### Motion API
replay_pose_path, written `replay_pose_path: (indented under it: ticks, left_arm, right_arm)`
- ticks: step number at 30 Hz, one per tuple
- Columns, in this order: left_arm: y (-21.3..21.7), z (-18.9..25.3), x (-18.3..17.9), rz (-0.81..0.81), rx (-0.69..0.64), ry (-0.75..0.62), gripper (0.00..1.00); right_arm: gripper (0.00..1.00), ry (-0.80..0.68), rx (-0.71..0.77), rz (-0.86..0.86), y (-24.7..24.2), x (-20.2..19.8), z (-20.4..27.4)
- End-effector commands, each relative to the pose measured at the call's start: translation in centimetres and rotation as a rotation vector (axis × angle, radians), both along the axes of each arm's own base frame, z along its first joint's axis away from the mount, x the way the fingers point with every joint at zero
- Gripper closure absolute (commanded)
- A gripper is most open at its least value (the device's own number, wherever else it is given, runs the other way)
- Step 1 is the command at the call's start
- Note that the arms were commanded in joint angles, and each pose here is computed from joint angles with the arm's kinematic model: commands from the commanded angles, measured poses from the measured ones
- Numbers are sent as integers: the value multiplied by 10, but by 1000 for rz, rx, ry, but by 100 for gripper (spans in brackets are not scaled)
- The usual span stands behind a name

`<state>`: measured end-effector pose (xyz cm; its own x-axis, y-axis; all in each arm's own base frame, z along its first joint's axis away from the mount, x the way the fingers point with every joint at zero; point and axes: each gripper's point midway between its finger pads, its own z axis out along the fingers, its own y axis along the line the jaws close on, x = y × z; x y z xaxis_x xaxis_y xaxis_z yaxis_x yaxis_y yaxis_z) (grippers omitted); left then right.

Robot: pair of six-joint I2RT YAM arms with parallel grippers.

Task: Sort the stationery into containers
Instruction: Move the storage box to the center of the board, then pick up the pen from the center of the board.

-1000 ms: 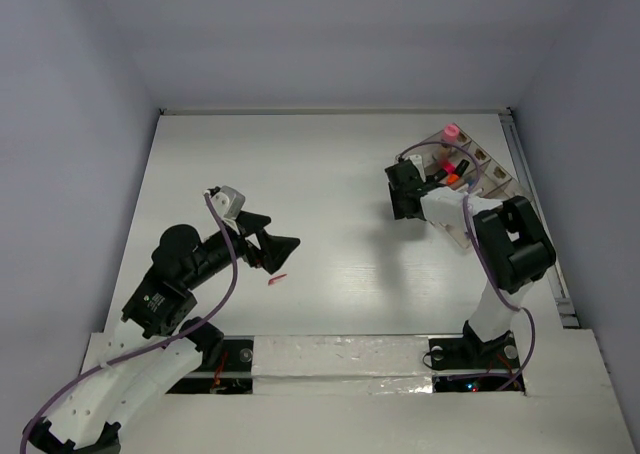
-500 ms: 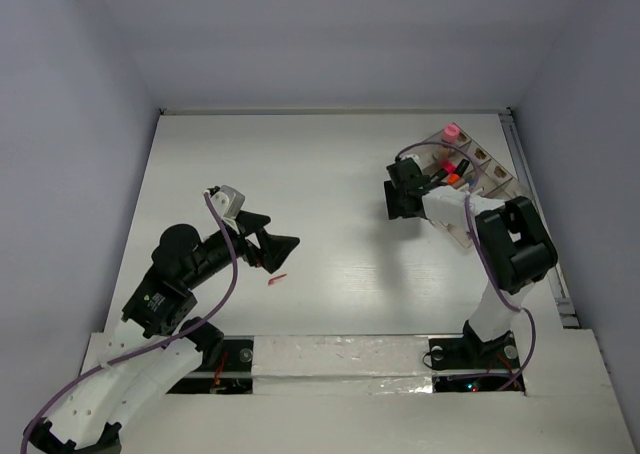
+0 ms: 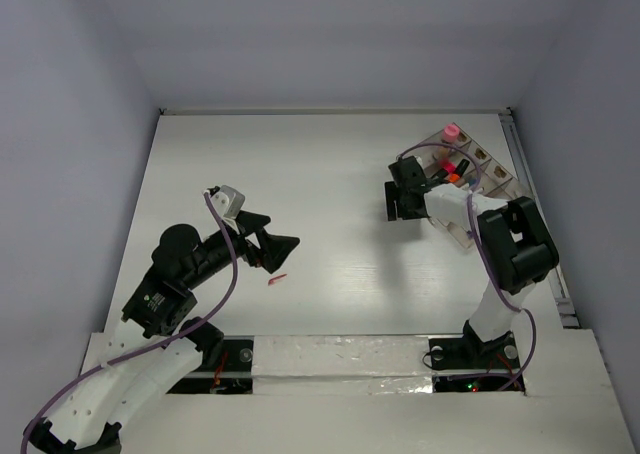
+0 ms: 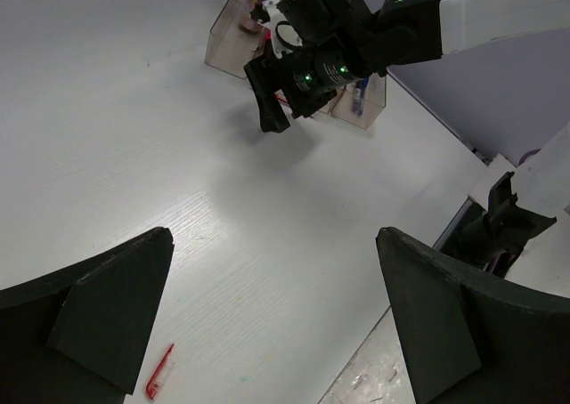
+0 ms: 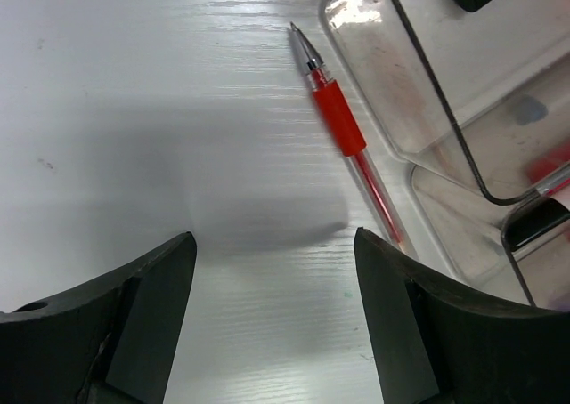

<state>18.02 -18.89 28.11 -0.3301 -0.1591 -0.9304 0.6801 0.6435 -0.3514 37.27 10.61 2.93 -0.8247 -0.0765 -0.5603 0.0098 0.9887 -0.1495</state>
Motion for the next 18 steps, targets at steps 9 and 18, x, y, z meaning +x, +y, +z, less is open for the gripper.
replay_pose_path:
  ticks: [9,18]
  left_arm:
    - [0,11,4,1,-12,-40,3]
    - [1,11,4,4,-12,-43,3]
  right_arm:
    - [13,57,-116,-53,-39,-5,-16]
    - [7,160,71,18,-25,-12,-31]
